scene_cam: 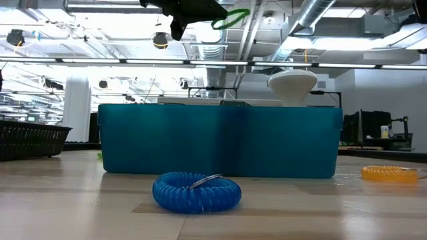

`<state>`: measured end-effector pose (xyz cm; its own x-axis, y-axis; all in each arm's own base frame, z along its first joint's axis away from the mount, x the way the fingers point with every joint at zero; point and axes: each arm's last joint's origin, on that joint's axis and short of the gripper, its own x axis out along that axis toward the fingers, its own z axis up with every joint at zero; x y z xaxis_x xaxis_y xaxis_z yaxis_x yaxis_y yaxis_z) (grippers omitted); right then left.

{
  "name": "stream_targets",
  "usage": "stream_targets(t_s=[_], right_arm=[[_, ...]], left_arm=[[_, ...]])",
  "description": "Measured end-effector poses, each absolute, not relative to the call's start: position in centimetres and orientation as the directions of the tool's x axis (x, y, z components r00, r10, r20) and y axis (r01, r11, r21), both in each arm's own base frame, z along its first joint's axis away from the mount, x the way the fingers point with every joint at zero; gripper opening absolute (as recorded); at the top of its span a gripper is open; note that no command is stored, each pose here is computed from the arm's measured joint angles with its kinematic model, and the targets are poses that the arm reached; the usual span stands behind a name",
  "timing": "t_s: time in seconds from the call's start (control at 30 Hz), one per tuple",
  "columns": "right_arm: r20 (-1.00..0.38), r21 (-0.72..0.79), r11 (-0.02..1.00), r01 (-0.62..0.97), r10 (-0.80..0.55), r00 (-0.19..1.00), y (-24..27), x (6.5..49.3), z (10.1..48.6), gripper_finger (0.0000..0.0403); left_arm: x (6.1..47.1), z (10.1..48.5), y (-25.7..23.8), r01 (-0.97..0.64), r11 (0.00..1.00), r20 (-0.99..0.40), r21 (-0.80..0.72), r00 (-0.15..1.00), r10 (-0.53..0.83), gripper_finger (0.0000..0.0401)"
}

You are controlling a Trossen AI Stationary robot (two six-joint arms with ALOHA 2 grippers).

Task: Pick & Place Office Desk Supplies
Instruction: Put the green rubber band into the yellow bin

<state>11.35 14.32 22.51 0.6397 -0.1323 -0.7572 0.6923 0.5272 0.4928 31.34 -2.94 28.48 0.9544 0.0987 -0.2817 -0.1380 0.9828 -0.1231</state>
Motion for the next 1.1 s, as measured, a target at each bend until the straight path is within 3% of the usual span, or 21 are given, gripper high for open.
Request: stream_targets(t_s=[0.17, 0.27, 0.43, 0.6, 0.9, 1.1], right_arm=[[-0.623, 0.588, 0.492, 0.642, -0.231, 0.748, 13.5, 13.5, 23.3, 0.0177], [-0.589, 0.579, 0.520, 0.628, -0.265, 0.763, 12.2, 16.4, 23.8, 0.0179], [-0.537, 0.534, 0.662, 0.526, -0.216, 0.816, 8.8, 21.5, 24.8, 0.0185], [-0.452, 0.541, 0.719, 0.437, -0.189, 0.872, 5.7, 23.9, 25.8, 0.0192], [-0.250, 0.623, 0.751, 0.218, -0.073, 0.965, 2.9, 26.4, 27.5, 0.0199], [-0.215, 0.655, 0.745, 0.128, 0.020, 0.976, 3.1, 27.8, 26.7, 0.0199]], left_arm=[[31.3, 28.5, -2.9, -0.140, 0.982, -0.281, -0.123, 0.954, 0.101, 0.0000], [31.3, 28.5, -2.9, -0.140, 0.982, -0.281, -0.123, 0.954, 0.101, 0.0000], [31.4, 28.5, -2.9, -0.140, 0.982, -0.279, -0.124, 0.955, 0.101, 0.0000], [31.4, 28.5, -2.9, -0.143, 0.981, -0.277, -0.128, 0.955, 0.103, 0.0000], [31.4, 28.7, -2.9, -0.166, 0.977, -0.257, -0.131, 0.958, 0.129, 0.0000], [31.4, 28.8, -2.9, -0.167, 0.977, -0.252, -0.135, 0.959, 0.129, 0.0000]])
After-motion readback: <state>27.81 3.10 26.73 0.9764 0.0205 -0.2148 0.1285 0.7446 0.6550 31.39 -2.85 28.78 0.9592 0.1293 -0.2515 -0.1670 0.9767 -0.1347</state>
